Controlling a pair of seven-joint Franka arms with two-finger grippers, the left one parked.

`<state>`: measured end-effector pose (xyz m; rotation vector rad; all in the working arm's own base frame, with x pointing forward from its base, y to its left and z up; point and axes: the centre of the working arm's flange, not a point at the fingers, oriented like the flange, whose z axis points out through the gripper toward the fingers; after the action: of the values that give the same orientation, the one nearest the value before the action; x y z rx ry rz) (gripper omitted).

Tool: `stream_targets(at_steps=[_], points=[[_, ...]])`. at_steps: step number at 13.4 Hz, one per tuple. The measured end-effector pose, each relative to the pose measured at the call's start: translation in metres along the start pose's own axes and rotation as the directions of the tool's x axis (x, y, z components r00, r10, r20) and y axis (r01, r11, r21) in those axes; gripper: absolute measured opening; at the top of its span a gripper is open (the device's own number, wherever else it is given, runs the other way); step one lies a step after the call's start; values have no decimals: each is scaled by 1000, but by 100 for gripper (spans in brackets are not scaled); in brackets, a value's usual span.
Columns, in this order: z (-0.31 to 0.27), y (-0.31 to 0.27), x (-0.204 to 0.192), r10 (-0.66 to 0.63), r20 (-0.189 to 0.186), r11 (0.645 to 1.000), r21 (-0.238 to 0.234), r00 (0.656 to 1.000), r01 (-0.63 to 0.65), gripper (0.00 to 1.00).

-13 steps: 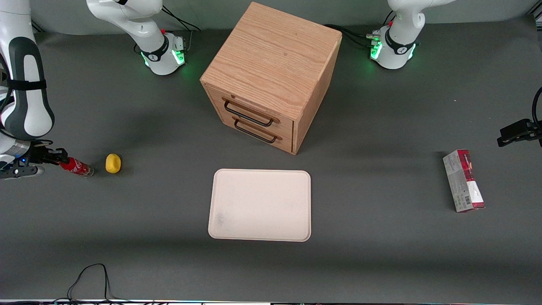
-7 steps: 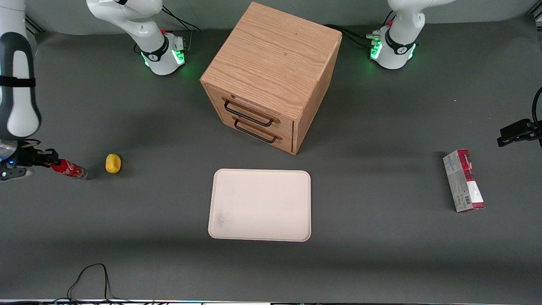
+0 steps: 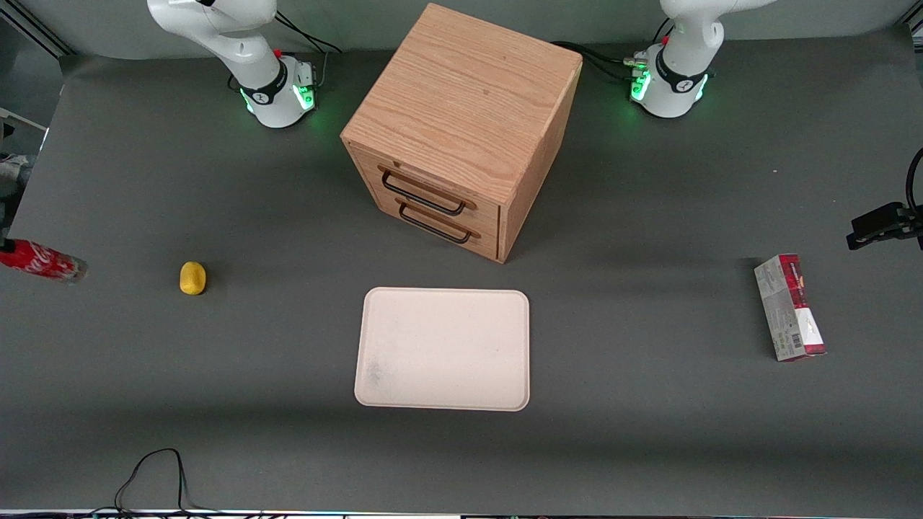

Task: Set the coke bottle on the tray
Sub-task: 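Close the right gripper on the red bottle and lift it, then carry the red bottle with the right gripper over the white tray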

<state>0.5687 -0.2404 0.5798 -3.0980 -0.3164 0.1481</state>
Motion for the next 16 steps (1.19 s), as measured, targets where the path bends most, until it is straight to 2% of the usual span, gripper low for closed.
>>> stream_targets(at_steps=[4, 7, 10, 14, 16], points=[[-77, -24, -21, -17, -2, 1000, -17, 1000, 17, 35], [-85, -59, 1, -98, -14, 995, -20, 995, 97, 35], [-84, -161, 64, -232, -48, 973, -23, 972, 231, 35], [-70, -309, 122, -201, -91, 979, 15, 975, 203, 35], [-51, -376, 142, -185, -98, 982, 15, 978, 188, 35]])
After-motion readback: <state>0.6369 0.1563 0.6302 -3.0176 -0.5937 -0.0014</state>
